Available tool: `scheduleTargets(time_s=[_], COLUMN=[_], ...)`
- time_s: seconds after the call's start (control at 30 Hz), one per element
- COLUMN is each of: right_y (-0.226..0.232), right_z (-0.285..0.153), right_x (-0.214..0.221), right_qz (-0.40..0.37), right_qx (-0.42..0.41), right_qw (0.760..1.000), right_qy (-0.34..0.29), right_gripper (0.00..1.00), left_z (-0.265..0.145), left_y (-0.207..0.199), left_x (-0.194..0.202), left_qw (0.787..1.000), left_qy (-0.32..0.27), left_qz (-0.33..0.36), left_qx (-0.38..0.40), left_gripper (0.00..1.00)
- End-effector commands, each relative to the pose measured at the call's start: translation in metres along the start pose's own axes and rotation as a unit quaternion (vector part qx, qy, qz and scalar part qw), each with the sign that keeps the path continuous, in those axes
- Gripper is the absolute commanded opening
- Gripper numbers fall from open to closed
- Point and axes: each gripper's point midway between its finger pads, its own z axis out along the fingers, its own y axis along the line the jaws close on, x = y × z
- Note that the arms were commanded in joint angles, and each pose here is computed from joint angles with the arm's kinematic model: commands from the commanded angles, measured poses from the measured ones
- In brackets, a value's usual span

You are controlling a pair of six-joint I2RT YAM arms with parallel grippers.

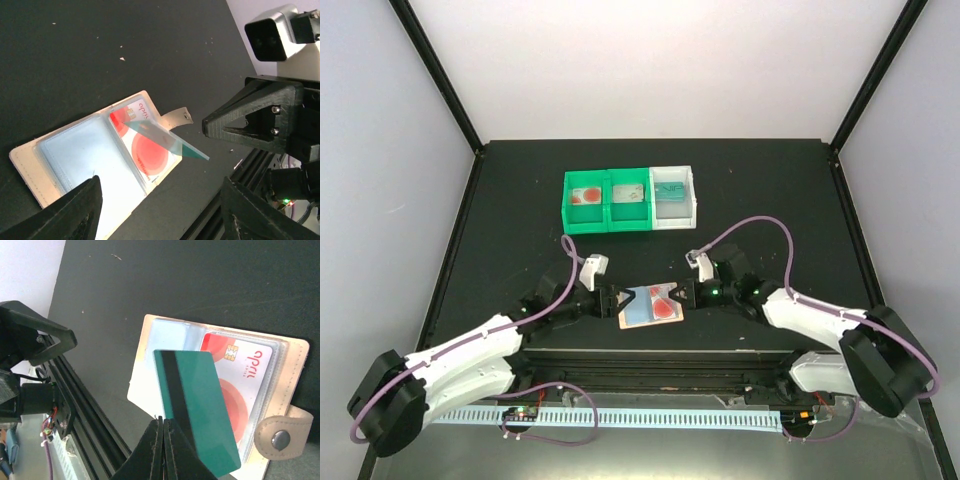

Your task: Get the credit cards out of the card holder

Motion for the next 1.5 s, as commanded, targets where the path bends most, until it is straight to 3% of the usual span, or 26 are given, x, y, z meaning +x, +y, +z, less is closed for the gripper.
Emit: scheduleTargets(time_s=[0.0,0.23,0.37,0.63,0.9,1.17,1.47], right_y=[-0.001,-0.017,-0.019,-0.017,-0.022,-0.035,-0.045], right_z=[0.002,0.003,0.005,0.020,0.032,0.034,0.043], right_x=[-0.009,-0.006,0.005,0.024,0.015,0.004,0.019], right_qz=[-0.024,-0.030,-0.019,-0.005,-0.016,-0.042,-0.025], right_qx=[0.013,0.055,0.053,0.047,0.072,0.114,0.106], right_qw=[1.000,0.998,0.998,0.998,0.996,0.992,0.993], right_qy=[0.001,0.012,0.026,0.052,0.048,0.034,0.052], right_gripper=[0.01,0.14,0.25,0.34,0.32,0.32,0.28], left_z=[0.002,0.035,0.045,0.057,0.056,0.054,0.066], left_y=[-0.010,-0.002,0.014,0.030,0.030,0.022,0.036], left_x=[0.001,0.021,0.030,0.047,0.039,0.038,0.044], left_qw=[0.999,0.994,0.993,0.986,0.986,0.983,0.980], left_qy=[0.012,0.098,0.111,0.142,0.125,0.109,0.104], left_qz=[0.020,-0.017,-0.049,-0.084,-0.104,-0.150,-0.167], left_qx=[0.033,0.033,0.010,-0.008,-0.022,0.003,-0.017], left_gripper=[0.65,0.57,0.58,0.56,0.51,0.51,0.50])
